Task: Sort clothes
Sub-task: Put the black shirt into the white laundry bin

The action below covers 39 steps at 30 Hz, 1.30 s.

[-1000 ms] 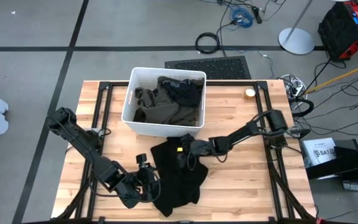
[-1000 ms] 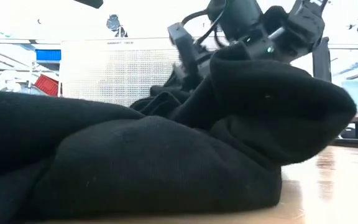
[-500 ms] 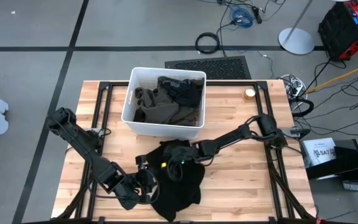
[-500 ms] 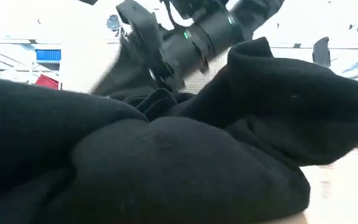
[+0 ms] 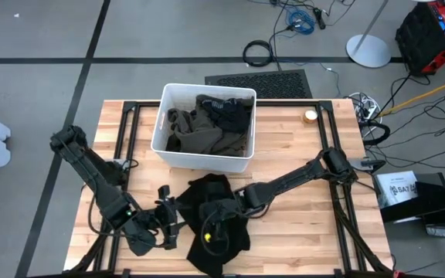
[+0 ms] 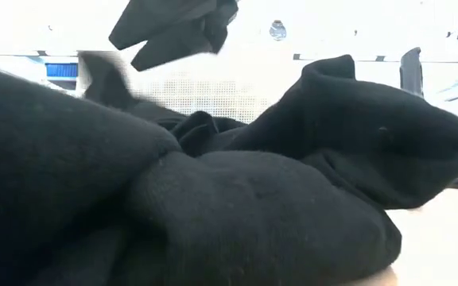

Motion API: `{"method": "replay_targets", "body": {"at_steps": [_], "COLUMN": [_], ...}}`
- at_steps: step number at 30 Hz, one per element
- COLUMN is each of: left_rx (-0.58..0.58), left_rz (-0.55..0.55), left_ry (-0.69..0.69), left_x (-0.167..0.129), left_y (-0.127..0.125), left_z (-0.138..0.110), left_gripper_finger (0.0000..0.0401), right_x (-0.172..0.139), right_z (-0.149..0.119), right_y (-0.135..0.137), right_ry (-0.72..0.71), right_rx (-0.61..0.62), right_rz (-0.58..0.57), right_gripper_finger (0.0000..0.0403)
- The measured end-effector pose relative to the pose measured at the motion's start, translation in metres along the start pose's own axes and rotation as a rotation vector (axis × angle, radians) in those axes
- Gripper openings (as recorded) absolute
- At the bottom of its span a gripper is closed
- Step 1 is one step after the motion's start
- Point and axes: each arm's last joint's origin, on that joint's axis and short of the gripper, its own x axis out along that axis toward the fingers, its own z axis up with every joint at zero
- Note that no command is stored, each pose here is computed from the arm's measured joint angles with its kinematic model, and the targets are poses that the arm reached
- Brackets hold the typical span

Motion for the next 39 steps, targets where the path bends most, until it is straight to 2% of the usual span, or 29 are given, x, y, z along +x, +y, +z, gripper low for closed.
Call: {"method": "replay_targets", "body": {"at_steps": [4,8,11,13,17,19,25,31,35,39], "left_rx": [0.008,0.006,-0.072,-0.149,-0.229,-0.253,-0.299,-0.323,-0.316,-0.317], "left_rz": [0.010,0.016,0.047,0.102,0.237,0.263,0.246,0.252,0.217,0.171], "left_ry": [-0.012,-0.007,0.025,0.073,0.161,0.172,0.239,0.275,0.313,0.295], "left_x": [-0.002,-0.002,-0.002,-0.002,-0.005,-0.005,0.008,0.026,0.036,0.040], "left_y": [-0.001,0.000,0.004,0.010,0.026,0.029,0.031,0.040,0.056,0.080], "left_z": [0.000,-0.001,-0.006,-0.012,-0.026,-0.031,-0.052,-0.070,-0.067,-0.051], "left_gripper_finger": [0.0196,0.0196,0.0196,0.0196,0.0188,0.0181,0.0167,0.0166,0.0166,0.0166], "right_x": [-0.004,-0.008,-0.025,-0.045,-0.075,-0.089,-0.116,-0.151,-0.181,-0.203], "right_z": [0.002,0.002,0.006,0.008,0.005,0.004,-0.010,-0.016,-0.019,-0.024], "right_y": [0.010,0.013,0.012,0.012,0.013,0.017,0.034,0.043,0.046,0.050], "right_ry": [-0.006,-0.007,0.005,0.028,0.098,0.109,0.205,0.195,0.146,0.097], "right_rx": [-0.134,-0.144,-0.123,-0.093,-0.013,0.019,0.020,0.034,0.040,0.043], "right_rz": [-0.019,-0.015,-0.035,-0.072,-0.111,-0.110,-0.122,-0.231,-0.304,-0.387], "right_gripper_finger": [0.0252,0.0248,0.0244,0.0242,0.0240,0.0240,0.0240,0.0240,0.0240,0.0240]}}
